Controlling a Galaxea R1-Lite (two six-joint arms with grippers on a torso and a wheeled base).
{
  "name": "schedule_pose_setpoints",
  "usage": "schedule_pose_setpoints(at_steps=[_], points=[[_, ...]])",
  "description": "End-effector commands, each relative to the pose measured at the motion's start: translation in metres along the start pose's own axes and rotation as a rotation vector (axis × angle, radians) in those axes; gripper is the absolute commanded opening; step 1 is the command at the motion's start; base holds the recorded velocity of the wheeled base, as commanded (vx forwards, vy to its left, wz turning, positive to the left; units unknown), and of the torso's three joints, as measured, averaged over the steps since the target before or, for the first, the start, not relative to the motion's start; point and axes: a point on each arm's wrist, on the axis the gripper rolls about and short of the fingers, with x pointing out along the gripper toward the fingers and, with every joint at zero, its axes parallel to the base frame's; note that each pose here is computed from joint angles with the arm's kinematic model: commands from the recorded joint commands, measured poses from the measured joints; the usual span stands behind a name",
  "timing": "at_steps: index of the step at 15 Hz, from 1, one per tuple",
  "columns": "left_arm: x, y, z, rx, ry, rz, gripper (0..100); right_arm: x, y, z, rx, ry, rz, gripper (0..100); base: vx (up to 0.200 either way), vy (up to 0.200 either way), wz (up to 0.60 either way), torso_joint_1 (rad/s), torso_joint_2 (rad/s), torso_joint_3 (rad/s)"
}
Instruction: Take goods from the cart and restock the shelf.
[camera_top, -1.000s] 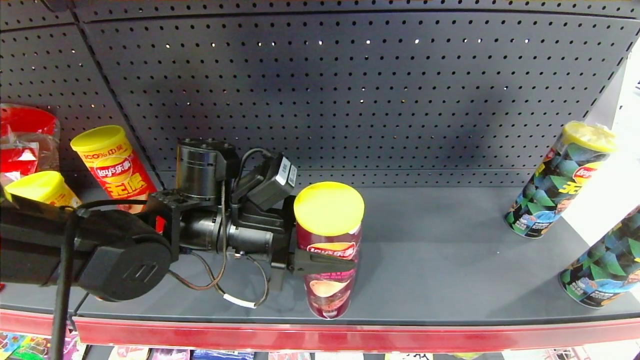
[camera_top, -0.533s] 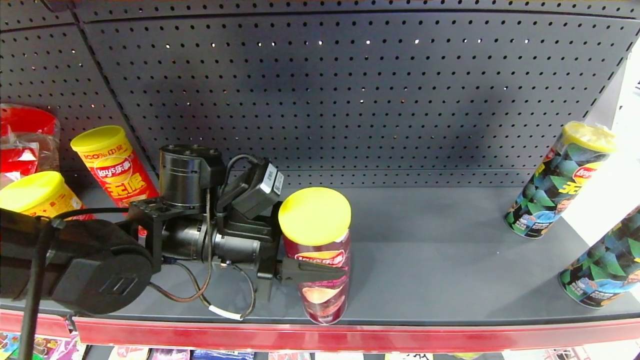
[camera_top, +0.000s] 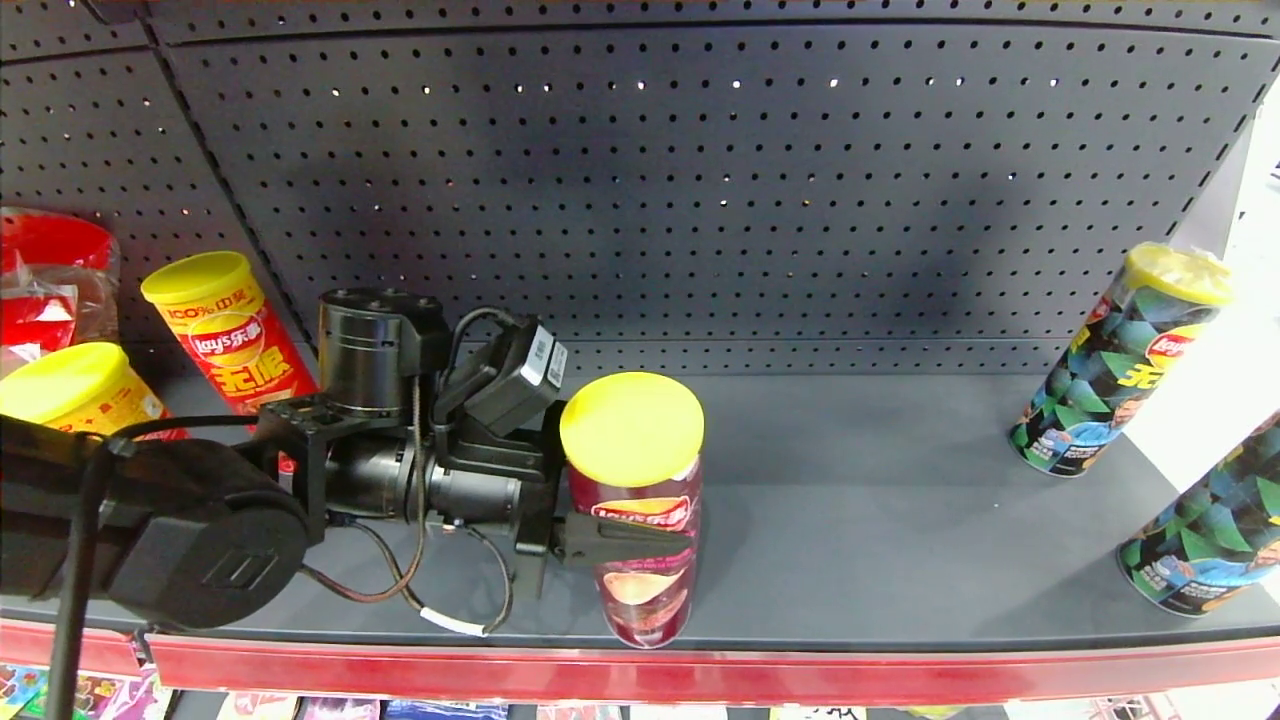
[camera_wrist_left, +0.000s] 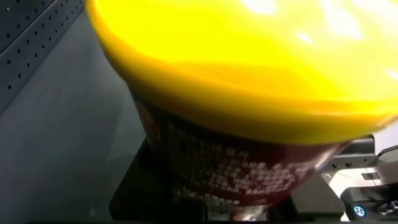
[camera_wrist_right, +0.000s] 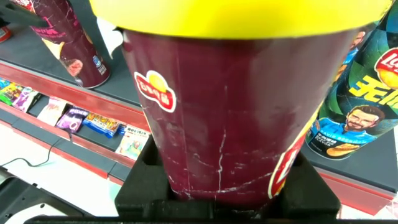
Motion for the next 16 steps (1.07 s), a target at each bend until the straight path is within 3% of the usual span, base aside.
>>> schedule_pose_setpoints(at_steps=[1, 2, 3, 8, 12, 14, 16], points=[[0.001, 0.000, -0.002, -0.005, 0.004, -0.004, 0, 0.000, 0.000, 0.000, 0.000, 0.000, 0.001, 0, 0.000, 0.000, 0.00, 0.000, 0.00, 0.000], [0.002, -0.001, -0.002, -0.003, 0.004, -0.009, 0, 0.001, 0.000, -0.001, 0.001, 0.004, 0.001, 0, 0.000, 0.000, 0.00, 0.000, 0.00, 0.000], [0.002, 0.000, -0.002, -0.003, 0.004, -0.005, 100, 0.001, 0.000, -0.001, 0.001, 0.004, 0.001, 0, 0.000, 0.000, 0.00, 0.000, 0.00, 0.000], [-0.005, -0.007, -0.006, -0.048, 0.018, 0.007, 100, 0.001, 0.000, 0.001, 0.001, 0.003, 0.001, 0, 0.000, 0.000, 0.00, 0.000, 0.00, 0.000], [-0.030, -0.022, -0.012, -0.079, 0.033, 0.058, 100, 0.001, 0.000, 0.001, 0.000, 0.006, 0.001, 0, 0.000, 0.000, 0.00, 0.000, 0.00, 0.000], [-0.053, -0.037, -0.019, -0.112, 0.046, 0.110, 100, 0.003, -0.001, 0.001, -0.001, 0.014, 0.007, 0, 0.000, 0.000, 0.00, 0.000, 0.00, 0.000], [-0.072, -0.049, -0.021, -0.119, 0.047, 0.164, 100, 0.010, -0.003, 0.005, 0.005, 0.042, 0.018, 0, 0.000, 0.000, 0.00, 0.000, 0.00, 0.000]])
